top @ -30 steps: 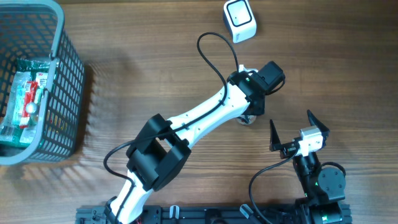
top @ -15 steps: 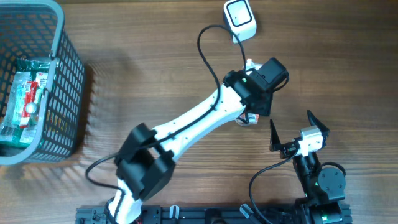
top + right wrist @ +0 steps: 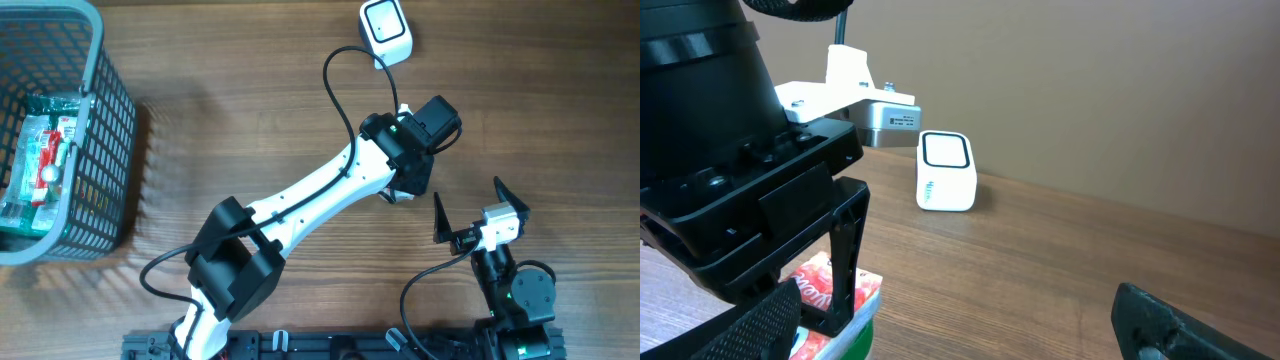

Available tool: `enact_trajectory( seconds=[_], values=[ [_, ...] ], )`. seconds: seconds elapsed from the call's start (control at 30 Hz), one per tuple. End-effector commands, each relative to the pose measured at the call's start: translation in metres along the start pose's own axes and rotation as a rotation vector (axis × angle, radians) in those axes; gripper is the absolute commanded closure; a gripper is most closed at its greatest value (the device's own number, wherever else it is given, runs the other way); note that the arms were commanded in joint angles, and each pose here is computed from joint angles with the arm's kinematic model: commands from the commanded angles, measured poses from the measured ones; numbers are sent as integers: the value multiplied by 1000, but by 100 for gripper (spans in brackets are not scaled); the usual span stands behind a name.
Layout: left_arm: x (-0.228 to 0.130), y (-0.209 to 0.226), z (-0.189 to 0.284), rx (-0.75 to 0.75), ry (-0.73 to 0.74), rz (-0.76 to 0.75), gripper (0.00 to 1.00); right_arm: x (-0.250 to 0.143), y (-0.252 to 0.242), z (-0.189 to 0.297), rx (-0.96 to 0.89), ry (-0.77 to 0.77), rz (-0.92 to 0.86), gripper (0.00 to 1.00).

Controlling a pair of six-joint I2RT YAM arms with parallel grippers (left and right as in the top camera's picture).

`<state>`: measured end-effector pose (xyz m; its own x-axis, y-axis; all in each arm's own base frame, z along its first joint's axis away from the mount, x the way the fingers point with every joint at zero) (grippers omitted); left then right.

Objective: Scan the item barcode
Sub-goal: 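Lower the green-lidded jar onto the table near the scanner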

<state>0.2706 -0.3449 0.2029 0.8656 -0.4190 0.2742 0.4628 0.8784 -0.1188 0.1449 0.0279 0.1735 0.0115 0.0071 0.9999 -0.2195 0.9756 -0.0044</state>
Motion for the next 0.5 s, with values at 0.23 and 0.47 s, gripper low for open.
enact_trajectory(
  seconds=[0.23,0.47],
  values=[
    [-2,1,-27,18,59,-6,46,0,0,0,11,-4,12,0],
    [2,9,-14,13,35,13,69,0,0,0,11,-4,12,0]
  ],
)
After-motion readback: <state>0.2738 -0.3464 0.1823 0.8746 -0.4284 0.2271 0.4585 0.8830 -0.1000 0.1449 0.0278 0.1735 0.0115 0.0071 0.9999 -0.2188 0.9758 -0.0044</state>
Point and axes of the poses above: each gripper's point midway between its finger pads, its own z axis back along the fingers, its own y axis along the line the jaws close on, x = y × z, the point moved 10 cm from there along z, back along the fingers, and after that the axes turned 8 degrees about -z, right-handed, at the moved point
